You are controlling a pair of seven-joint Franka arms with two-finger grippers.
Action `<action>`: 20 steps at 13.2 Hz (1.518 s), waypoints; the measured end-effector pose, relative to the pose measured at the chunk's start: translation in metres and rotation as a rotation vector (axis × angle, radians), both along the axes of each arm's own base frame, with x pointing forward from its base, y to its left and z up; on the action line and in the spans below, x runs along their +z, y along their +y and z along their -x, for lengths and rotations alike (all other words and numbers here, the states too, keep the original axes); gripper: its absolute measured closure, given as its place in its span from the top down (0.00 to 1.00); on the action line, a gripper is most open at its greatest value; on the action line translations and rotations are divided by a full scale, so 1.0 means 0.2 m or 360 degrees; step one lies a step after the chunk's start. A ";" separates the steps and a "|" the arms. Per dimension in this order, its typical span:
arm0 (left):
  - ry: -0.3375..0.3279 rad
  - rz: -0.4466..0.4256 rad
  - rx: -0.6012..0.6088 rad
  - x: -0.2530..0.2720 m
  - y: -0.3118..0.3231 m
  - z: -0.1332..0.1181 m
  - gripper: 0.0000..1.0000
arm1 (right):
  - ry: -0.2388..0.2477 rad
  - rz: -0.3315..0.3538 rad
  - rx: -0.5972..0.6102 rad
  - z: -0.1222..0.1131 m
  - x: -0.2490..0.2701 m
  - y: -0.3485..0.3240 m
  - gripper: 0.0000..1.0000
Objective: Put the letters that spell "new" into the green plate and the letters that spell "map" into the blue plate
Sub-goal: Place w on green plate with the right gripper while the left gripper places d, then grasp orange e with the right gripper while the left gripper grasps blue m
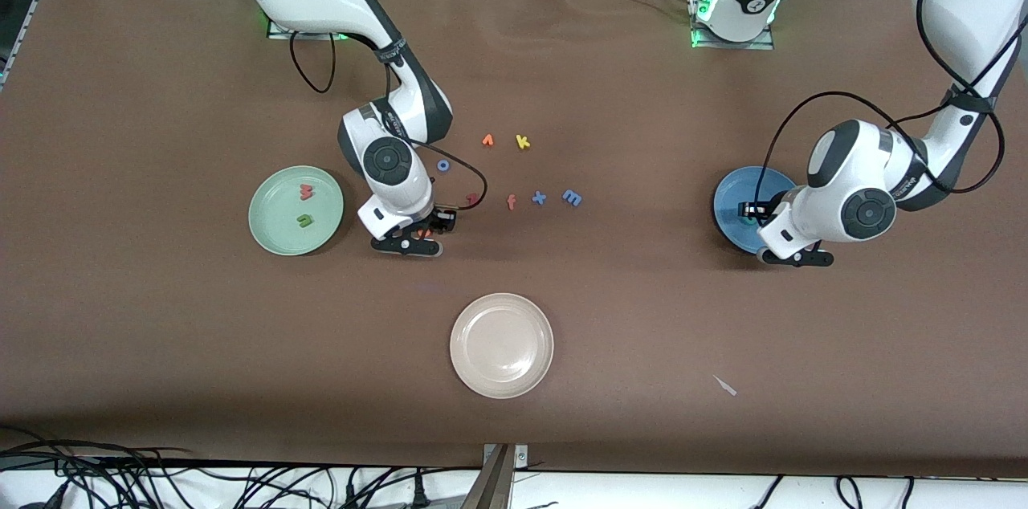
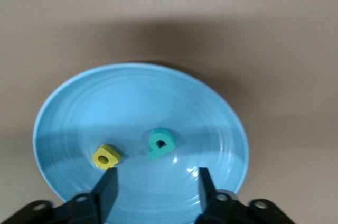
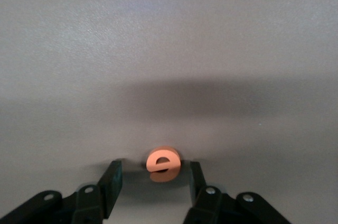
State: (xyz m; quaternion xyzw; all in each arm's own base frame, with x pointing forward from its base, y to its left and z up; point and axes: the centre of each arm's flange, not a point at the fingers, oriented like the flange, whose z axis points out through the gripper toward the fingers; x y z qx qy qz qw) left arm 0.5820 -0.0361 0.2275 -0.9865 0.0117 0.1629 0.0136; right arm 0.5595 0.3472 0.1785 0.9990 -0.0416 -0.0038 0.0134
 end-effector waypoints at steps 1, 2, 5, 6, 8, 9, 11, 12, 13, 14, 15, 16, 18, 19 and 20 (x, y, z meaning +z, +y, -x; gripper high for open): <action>-0.0037 -0.0009 0.0025 0.06 -0.07 -0.01 0.86 | 0.0001 0.0001 -0.0001 0.00 0.00 0.00 0.59; -0.0071 -0.0024 0.0081 0.12 -0.17 -0.01 0.98 | 0.0000 0.0002 -0.0002 0.00 0.00 -0.01 0.57; -0.0118 -0.0033 0.0288 0.24 -0.53 0.04 1.00 | -0.0005 0.0000 -0.0004 -0.01 0.00 -0.01 0.28; -0.0129 -0.0028 0.0361 0.26 -0.65 0.06 1.00 | -0.0006 0.0001 -0.0005 -0.01 0.00 -0.01 0.28; -0.0200 -0.0002 0.0516 0.26 -0.95 0.12 1.00 | -0.0020 0.0000 -0.0014 -0.03 0.03 -0.03 0.28; -0.0234 0.0016 0.0617 0.26 -1.11 0.16 1.00 | -0.0027 0.0006 -0.0025 -0.05 0.07 -0.05 0.28; -0.0242 0.0017 0.0815 0.22 -1.34 0.25 1.00 | 0.0006 0.0058 -0.0009 -0.11 0.20 -0.16 0.28; -0.0232 0.0007 0.0894 0.19 -1.41 0.28 1.00 | 0.0039 0.0092 0.0020 -0.14 0.28 -0.25 0.28; -0.0226 -0.0014 0.0964 0.14 -1.46 0.31 1.00 | 0.0065 0.0119 0.0046 -0.17 0.36 -0.35 0.28; -0.0227 -0.0044 0.1032 0.06 -1.51 0.34 1.00 | 0.0087 0.0142 0.0080 -0.20 0.43 -0.46 0.28; -0.0238 -0.0084 0.1095 -0.03 -1.55 0.37 1.00 | 0.0101 0.0157 0.0131 -0.22 0.48 -0.57 0.28; -0.0253 -0.0126 0.1157 -0.11 -1.59 0.40 1.00 | 0.0113 0.0171 0.0182 -0.24 0.50 -0.68 0.28; -0.0271 -0.0148 0.1271 -0.20 -1.66 0.44 1.00 | 0.0148 0.0189 0.0241 -0.24 0.50 -0.87 0.28; -0.0268 -0.0145 0.1306 -0.21 -1.69 0.45 0.98 | 0.0163 0.0191 0.0244 -0.22 0.50 -0.91 0.28; -0.0264 -0.0141 0.1321 -0.21 -1.71 0.45 0.97 | 0.0175 0.0187 0.0248 -0.20 0.50 -0.93 0.28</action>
